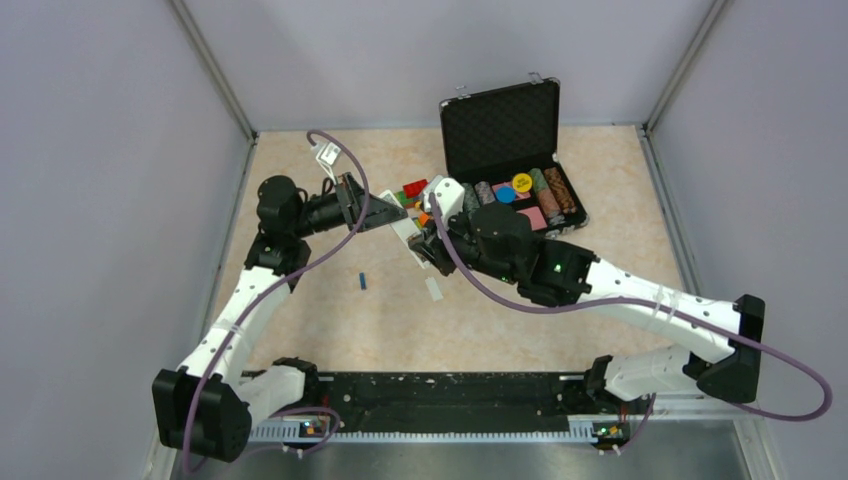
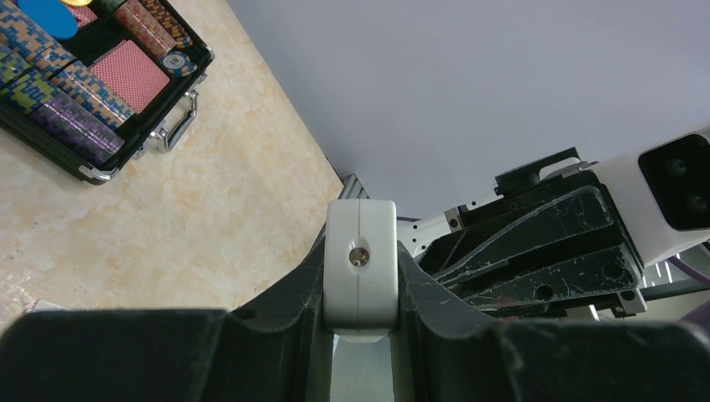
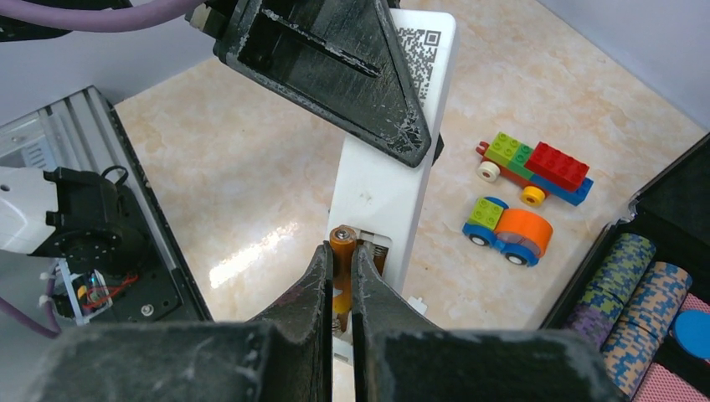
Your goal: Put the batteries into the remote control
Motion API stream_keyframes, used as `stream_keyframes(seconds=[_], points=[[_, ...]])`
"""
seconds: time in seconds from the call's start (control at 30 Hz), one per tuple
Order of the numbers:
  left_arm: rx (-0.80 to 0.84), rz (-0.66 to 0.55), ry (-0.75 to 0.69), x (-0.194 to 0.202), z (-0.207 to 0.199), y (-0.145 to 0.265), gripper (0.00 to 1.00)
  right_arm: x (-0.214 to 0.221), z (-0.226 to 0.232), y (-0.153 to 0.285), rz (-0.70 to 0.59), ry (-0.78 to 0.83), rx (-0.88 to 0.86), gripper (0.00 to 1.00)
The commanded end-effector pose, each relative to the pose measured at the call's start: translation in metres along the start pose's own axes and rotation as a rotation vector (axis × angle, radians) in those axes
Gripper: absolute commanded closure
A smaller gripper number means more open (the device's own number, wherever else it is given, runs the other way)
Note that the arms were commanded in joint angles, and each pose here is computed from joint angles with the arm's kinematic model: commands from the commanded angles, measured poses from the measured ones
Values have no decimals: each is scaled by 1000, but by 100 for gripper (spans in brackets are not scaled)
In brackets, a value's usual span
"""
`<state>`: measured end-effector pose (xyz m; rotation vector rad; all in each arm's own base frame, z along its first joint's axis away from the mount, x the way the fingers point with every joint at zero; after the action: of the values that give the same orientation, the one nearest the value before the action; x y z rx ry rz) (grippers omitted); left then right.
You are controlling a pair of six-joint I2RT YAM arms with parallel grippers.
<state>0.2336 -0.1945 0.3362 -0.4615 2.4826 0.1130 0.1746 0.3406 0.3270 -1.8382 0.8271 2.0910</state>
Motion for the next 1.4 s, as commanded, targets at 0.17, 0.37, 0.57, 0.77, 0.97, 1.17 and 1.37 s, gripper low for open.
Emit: stream_keyframes(seconds=[0.17,0.37,0.57,0.77,0.97,1.17,1.37], points=[[25,-28,-23,-8,-11,-1,100,26,3,-5,143,30,-10,100],[10,-36,-8,-10,-7,-2,100,25,1,-6,137,-5,16,100],[0,-47,0,-12,-5,-2,100,33,0,-7,148,-51,36,100],[-3,-42,16,-11,-3,-3,100,35,0,-7,153,-55,42,97],[-2,-37,22,-9,-2,-2,100,33,-3,-10,145,-57,63,92],[-4,-34,26,-6,-1,-2,100,28,-5,-12,130,-64,86,82],[-12,-32,24,-4,2,-1,100,15,-7,-11,89,-80,103,79]])
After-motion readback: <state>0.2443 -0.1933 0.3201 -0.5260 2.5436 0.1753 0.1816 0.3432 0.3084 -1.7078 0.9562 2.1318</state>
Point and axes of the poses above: each gripper's point midway between its finger pads, its own y axis back along the fingers, its own z axis along the line the jaws close on, x = y × z, the point moved 3 cm from there along y, back along the fingers, and after that the axes turned 2 degrees about -y, right-handed, at the moved point
